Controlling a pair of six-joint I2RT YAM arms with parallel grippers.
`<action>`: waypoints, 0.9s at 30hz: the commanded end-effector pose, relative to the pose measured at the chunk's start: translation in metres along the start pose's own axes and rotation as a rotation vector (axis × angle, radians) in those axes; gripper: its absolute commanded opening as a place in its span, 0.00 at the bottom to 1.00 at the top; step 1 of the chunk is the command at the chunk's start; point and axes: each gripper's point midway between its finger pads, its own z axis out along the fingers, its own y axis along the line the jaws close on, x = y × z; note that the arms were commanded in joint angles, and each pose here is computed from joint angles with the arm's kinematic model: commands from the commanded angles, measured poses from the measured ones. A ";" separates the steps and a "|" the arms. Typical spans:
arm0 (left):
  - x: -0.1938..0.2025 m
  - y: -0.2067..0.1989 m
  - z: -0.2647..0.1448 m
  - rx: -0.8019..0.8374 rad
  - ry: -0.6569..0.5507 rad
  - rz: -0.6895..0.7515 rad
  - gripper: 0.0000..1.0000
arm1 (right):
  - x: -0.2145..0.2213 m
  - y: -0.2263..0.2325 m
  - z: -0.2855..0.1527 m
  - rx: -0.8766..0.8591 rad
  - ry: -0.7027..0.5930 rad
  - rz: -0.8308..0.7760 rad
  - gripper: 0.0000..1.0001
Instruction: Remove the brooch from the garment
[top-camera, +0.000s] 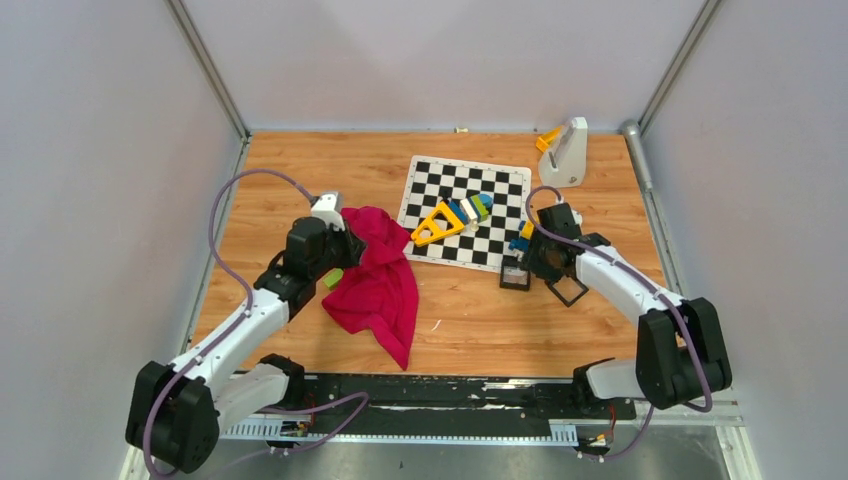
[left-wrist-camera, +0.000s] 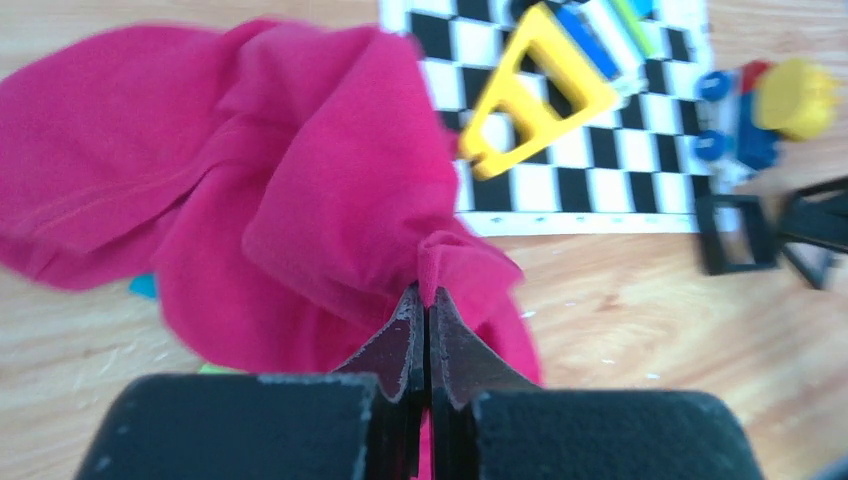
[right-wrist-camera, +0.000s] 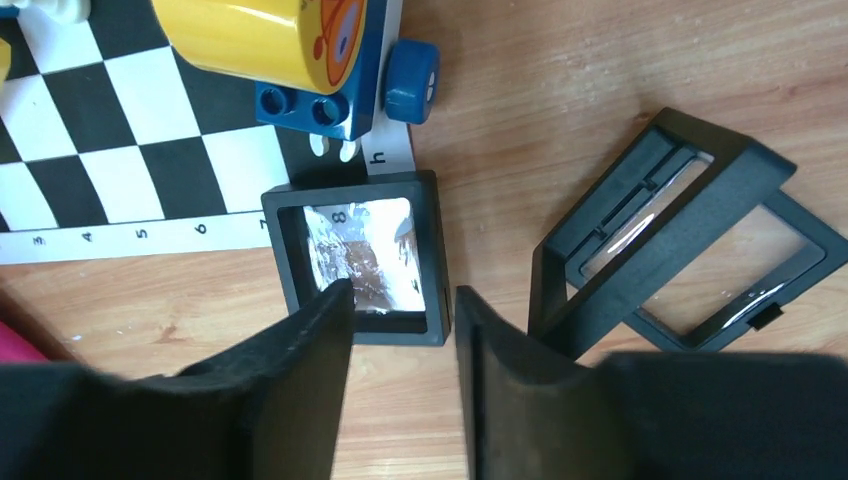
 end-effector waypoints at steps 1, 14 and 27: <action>-0.067 -0.070 -0.027 0.249 -0.051 0.006 0.00 | -0.015 0.026 -0.014 -0.085 -0.050 0.001 0.56; -0.188 -0.078 -0.071 0.060 -0.181 0.083 0.00 | 0.101 0.196 -0.066 -0.543 0.064 -0.357 0.65; -0.288 -0.067 -0.160 -0.139 -0.455 0.116 0.00 | 0.160 0.253 -0.015 -0.640 0.193 -0.399 0.59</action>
